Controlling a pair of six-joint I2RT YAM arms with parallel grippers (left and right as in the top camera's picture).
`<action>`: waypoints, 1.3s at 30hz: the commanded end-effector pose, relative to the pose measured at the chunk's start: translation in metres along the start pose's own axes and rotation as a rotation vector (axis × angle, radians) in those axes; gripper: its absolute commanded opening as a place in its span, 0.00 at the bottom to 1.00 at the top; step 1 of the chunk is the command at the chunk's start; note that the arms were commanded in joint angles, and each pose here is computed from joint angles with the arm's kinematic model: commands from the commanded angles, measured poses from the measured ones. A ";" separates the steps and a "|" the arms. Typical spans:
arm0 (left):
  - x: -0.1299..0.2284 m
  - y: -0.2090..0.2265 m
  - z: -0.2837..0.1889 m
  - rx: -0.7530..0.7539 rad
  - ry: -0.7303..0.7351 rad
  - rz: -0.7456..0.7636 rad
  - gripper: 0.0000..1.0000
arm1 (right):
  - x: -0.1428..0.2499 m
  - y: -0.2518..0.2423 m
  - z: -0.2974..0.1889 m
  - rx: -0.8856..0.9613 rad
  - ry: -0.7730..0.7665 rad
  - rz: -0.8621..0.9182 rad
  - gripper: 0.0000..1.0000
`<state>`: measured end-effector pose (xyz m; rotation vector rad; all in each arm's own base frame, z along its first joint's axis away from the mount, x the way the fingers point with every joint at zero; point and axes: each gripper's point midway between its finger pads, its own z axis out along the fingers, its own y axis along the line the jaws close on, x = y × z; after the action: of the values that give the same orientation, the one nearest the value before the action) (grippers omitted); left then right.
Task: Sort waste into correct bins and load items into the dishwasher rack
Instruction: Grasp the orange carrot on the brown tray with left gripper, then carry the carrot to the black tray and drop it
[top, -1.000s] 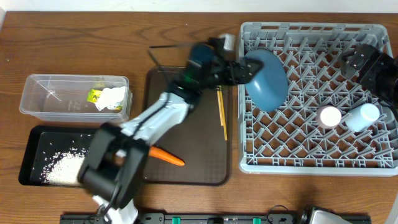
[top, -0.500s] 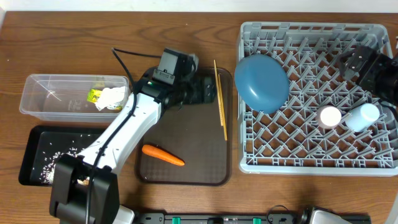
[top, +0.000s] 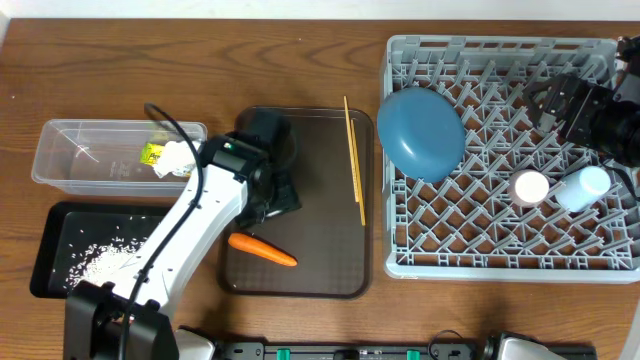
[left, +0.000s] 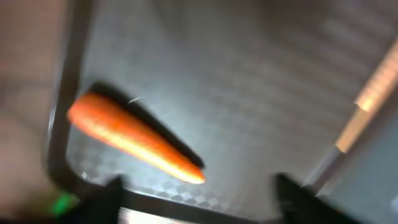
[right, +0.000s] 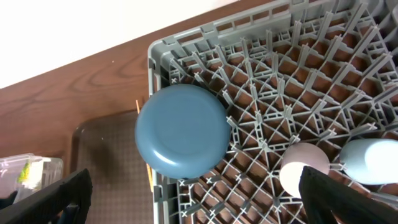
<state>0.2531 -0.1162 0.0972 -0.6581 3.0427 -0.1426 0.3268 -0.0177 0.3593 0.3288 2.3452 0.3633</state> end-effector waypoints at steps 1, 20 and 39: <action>0.002 0.032 0.016 -0.128 -0.041 -0.306 0.87 | -0.001 0.006 0.000 -0.016 -0.002 -0.028 0.99; 0.013 0.056 0.080 -0.085 -0.025 -0.656 0.57 | -0.001 0.005 0.000 -0.016 -0.002 -0.028 0.99; 0.020 0.080 0.078 -0.188 -0.034 -0.610 0.55 | 0.000 0.005 0.000 -0.015 0.002 -0.027 0.99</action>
<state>0.2076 -0.0654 0.0143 -1.5635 2.7413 0.1162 0.3270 -0.0177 0.3593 0.3193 2.3455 0.3604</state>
